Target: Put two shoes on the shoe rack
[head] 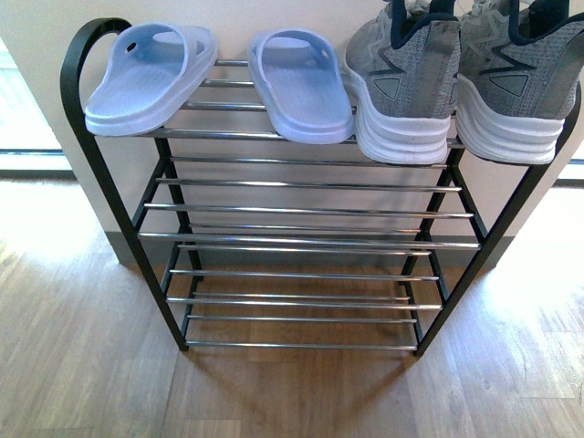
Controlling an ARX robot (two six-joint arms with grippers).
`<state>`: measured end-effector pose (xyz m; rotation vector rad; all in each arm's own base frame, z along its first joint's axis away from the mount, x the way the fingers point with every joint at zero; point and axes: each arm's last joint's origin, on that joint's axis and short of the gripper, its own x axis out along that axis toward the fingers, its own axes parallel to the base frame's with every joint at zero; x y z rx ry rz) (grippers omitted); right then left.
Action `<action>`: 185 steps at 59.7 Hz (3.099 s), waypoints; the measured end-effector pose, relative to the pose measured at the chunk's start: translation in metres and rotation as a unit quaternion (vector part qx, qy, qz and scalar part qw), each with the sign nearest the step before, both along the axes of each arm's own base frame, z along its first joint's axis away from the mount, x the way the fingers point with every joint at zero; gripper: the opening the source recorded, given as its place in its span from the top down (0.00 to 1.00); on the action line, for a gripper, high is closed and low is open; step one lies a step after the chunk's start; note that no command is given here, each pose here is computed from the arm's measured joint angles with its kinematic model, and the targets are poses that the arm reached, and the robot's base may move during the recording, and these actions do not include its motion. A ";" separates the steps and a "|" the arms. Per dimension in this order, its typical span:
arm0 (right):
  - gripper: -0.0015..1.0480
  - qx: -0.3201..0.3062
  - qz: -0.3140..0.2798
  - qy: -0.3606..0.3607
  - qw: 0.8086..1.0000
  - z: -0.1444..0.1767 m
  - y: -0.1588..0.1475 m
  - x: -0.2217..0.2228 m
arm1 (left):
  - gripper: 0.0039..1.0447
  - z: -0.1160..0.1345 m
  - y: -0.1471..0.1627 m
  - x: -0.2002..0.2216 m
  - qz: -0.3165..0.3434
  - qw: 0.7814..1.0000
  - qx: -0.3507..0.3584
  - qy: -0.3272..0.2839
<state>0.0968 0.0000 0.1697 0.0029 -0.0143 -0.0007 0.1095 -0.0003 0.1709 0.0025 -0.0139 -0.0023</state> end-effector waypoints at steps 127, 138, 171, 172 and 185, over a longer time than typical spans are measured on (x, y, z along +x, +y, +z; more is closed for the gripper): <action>0.09 0.000 0.000 0.000 1.000 0.000 0.000 0.000 | 0.09 -0.004 0.000 -0.012 0.000 1.000 0.000 0.008; 0.09 0.000 0.000 0.000 1.000 0.000 0.000 0.000 | 0.09 -0.004 0.000 -0.012 0.000 1.000 0.000 0.008; 0.09 0.000 0.000 0.000 1.000 0.000 0.000 0.000 | 0.09 -0.004 0.000 -0.012 0.000 1.000 0.000 0.008; 0.09 0.000 0.000 0.000 1.000 0.000 0.000 0.000 | 0.09 -0.004 0.000 -0.012 0.000 1.000 0.000 0.008; 0.09 0.000 0.000 0.000 1.000 0.000 0.000 0.000 | 0.09 -0.004 0.000 -0.012 0.000 1.000 0.000 0.008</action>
